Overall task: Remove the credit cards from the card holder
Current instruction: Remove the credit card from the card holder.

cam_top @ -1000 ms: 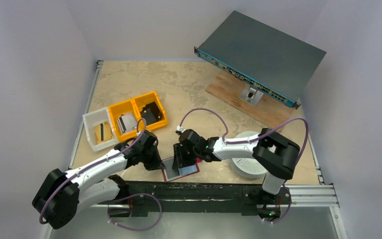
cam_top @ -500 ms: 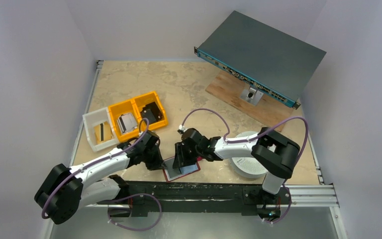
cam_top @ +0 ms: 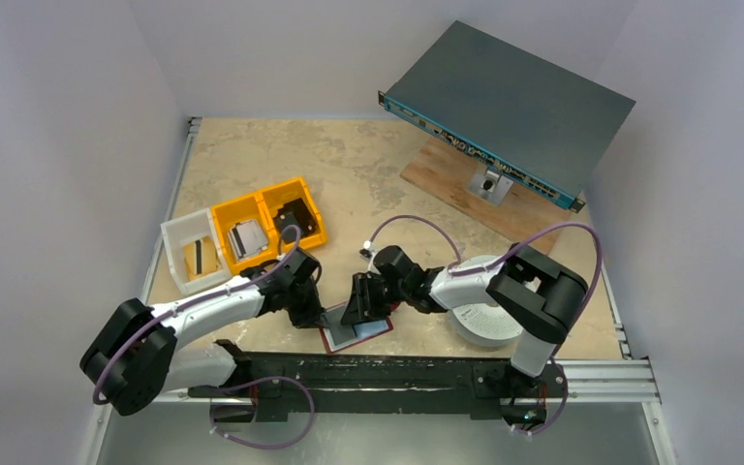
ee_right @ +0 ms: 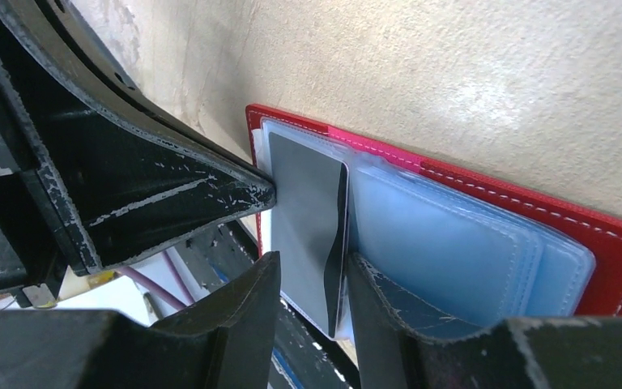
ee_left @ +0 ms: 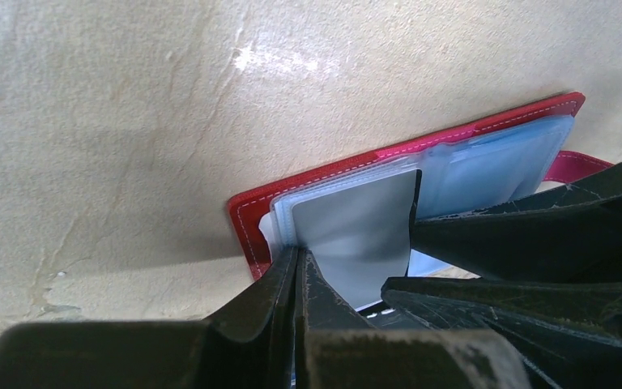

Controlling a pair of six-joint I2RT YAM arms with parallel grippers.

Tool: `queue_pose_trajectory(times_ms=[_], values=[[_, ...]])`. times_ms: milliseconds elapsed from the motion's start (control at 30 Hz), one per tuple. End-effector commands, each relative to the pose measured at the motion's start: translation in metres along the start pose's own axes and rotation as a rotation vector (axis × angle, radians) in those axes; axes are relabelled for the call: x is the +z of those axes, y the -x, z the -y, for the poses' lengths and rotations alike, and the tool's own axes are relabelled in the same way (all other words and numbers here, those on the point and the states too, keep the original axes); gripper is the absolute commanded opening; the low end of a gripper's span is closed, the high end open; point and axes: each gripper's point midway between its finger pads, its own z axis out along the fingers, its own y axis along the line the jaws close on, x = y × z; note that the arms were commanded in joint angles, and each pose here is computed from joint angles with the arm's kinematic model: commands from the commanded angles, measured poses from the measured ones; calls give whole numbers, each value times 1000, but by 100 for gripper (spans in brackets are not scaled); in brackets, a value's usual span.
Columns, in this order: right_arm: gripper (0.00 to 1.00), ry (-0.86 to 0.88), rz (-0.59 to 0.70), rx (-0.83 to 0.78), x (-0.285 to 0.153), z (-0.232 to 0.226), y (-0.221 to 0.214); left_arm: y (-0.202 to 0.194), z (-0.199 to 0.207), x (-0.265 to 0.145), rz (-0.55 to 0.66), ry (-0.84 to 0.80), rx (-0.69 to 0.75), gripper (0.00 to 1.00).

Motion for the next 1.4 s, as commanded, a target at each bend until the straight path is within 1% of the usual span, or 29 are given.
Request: queue_pose_trajectory(times_ms=[0,167,333,467,567,700,1100,1300,1367], values=[[37,75,17,31,-6,1,1,2,-10,12,21,70,-19,0],[37,176,17,86,-13,-4,3,2,-12,13,17,86,-21,0],[36,221,21,118,-17,-4,4,3,-14,14,19,96,-21,0],[32,236,28,127,-20,-4,6,2,-17,14,19,104,-23,0],[27,246,33,130,-22,-6,7,2,-17,14,19,105,-21,0],[21,258,30,132,-22,-8,6,2,-18,14,19,107,-21,0],[14,299,6,149,-17,-10,3,3,-12,14,17,80,-14,0],[16,312,-10,141,-14,-15,2,4,-4,13,17,47,-2,0],[14,313,-7,145,-12,-16,2,4,-4,13,17,47,1,0]])
